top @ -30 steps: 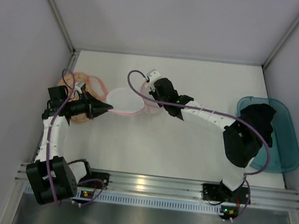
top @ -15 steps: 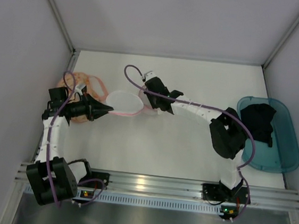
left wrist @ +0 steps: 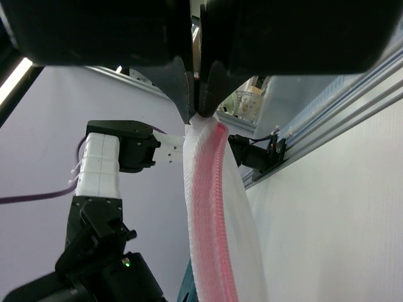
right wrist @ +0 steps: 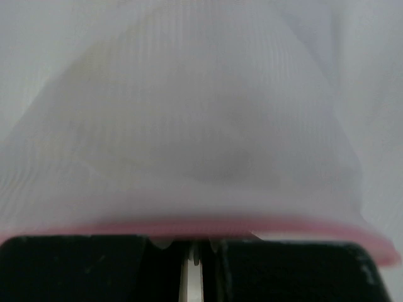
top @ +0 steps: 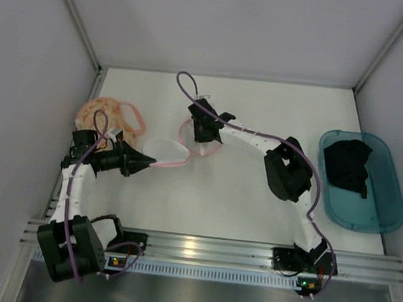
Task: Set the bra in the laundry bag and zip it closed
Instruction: Place the bra in the laundry bag.
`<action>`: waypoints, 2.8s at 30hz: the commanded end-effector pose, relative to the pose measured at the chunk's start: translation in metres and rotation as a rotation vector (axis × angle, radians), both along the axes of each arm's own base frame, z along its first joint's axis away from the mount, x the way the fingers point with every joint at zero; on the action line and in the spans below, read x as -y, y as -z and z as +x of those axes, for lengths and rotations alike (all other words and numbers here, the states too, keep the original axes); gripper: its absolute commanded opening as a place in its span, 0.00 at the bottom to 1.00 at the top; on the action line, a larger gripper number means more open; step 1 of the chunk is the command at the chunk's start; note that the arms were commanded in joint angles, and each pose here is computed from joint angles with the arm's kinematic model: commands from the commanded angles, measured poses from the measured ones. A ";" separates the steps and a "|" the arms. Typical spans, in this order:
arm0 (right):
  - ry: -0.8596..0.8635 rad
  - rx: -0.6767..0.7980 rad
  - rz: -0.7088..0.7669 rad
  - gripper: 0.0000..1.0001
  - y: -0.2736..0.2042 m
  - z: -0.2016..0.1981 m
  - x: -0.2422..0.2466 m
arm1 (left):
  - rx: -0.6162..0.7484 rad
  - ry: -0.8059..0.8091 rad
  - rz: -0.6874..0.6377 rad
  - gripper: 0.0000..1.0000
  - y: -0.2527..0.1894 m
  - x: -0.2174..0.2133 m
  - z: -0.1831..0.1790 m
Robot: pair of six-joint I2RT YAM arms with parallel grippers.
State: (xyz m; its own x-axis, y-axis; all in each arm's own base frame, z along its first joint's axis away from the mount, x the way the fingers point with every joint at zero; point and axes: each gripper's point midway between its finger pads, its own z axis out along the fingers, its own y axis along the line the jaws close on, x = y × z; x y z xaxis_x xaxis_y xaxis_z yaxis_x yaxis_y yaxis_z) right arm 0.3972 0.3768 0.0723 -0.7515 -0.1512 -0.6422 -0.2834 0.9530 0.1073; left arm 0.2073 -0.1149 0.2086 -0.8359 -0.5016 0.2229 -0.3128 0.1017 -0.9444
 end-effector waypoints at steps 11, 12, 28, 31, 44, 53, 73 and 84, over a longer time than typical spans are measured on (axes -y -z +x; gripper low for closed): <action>0.173 0.099 -0.062 0.00 -0.009 0.020 0.024 | 0.096 0.098 -0.128 0.00 -0.060 0.007 -0.014; 0.219 0.152 -0.098 0.00 -0.021 0.027 0.036 | 0.098 0.101 -0.132 0.00 -0.063 0.008 -0.015; -0.092 0.223 -0.160 0.50 -0.073 -0.033 0.027 | 0.248 0.108 -0.051 0.00 -0.109 0.007 -0.006; -0.167 0.281 -0.128 0.54 -0.115 -0.040 0.030 | 0.227 0.107 -0.050 0.00 -0.095 0.008 -0.007; -0.405 0.207 -0.125 0.82 -0.120 -0.059 0.041 | 0.185 0.084 -0.026 0.00 -0.067 0.007 -0.005; -0.476 0.070 -0.127 0.92 -0.079 -0.073 0.032 | 0.174 0.081 -0.012 0.00 -0.047 0.008 -0.011; -0.507 0.163 -0.230 0.99 -0.111 -0.065 0.094 | 0.234 0.078 0.116 0.00 -0.030 -0.001 0.006; -0.600 -0.074 0.134 0.76 -0.090 -0.075 0.081 | 0.316 0.108 0.623 0.00 -0.024 -0.045 0.027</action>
